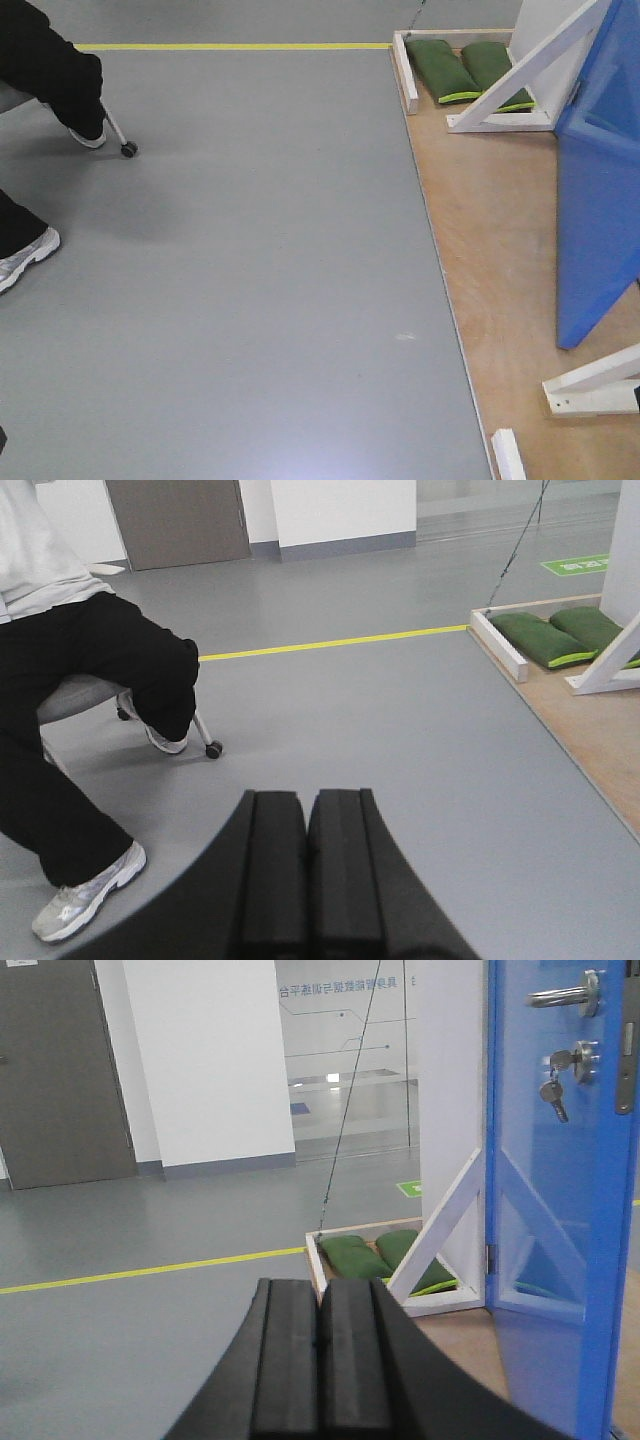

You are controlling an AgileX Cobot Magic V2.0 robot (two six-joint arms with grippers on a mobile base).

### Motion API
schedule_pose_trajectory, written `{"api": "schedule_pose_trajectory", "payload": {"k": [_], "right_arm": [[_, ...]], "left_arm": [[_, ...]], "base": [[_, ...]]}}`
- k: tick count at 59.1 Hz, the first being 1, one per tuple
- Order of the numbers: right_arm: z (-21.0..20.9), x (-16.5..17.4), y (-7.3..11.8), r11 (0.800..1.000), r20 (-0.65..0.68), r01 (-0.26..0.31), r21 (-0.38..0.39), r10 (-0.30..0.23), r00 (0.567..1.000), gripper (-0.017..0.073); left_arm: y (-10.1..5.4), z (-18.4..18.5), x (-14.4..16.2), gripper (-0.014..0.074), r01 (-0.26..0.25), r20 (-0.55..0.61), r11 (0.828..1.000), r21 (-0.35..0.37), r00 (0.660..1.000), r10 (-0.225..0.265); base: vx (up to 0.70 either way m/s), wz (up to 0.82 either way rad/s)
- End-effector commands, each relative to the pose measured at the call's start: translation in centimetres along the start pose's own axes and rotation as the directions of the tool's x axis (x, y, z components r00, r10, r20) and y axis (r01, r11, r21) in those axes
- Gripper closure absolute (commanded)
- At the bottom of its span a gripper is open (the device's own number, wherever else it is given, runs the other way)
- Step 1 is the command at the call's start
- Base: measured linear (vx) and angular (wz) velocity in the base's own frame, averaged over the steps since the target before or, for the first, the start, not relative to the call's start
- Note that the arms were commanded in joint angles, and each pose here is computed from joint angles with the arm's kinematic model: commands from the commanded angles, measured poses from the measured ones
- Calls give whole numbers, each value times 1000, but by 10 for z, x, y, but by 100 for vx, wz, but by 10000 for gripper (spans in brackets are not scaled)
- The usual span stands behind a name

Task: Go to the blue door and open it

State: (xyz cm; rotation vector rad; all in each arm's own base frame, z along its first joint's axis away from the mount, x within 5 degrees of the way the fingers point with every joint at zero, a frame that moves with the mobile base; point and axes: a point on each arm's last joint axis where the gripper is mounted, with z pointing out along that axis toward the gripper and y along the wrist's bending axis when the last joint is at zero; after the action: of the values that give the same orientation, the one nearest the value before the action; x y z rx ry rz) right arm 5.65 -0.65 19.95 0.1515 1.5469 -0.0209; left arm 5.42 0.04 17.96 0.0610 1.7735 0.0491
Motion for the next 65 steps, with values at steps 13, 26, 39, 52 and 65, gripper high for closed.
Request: {"api": "schedule_pose_trajectory", "payload": {"k": [13,26,39,52,65], "right_arm": [[-1,-2,1,1000,82,16,-8,-15,996,557],[-1,-2,1,1000,83,16,-8,-15,996,557],[-1,-2,1,1000,83,16,-8,-15,996,557],[-1,-2,1,1000,83,16,-8,-15,996,557],[-1,-2,1,1000,83,16,-8,-15,996,557]], "left_arm": [[0,0,-7,524,9,88,1000,5,996,-9],[0,0,-7,524,9,88,1000,5,996,-9],[0,0,-7,524,9,88,1000,5,996,-9],[0,0,-7,524,9,88,1000,5,996,-9],[0,0,-7,524,9,88,1000,5,996,-9]], "base": [[37,0],[34,-2],[32,-2],[30,-2],[28,-4]]}}
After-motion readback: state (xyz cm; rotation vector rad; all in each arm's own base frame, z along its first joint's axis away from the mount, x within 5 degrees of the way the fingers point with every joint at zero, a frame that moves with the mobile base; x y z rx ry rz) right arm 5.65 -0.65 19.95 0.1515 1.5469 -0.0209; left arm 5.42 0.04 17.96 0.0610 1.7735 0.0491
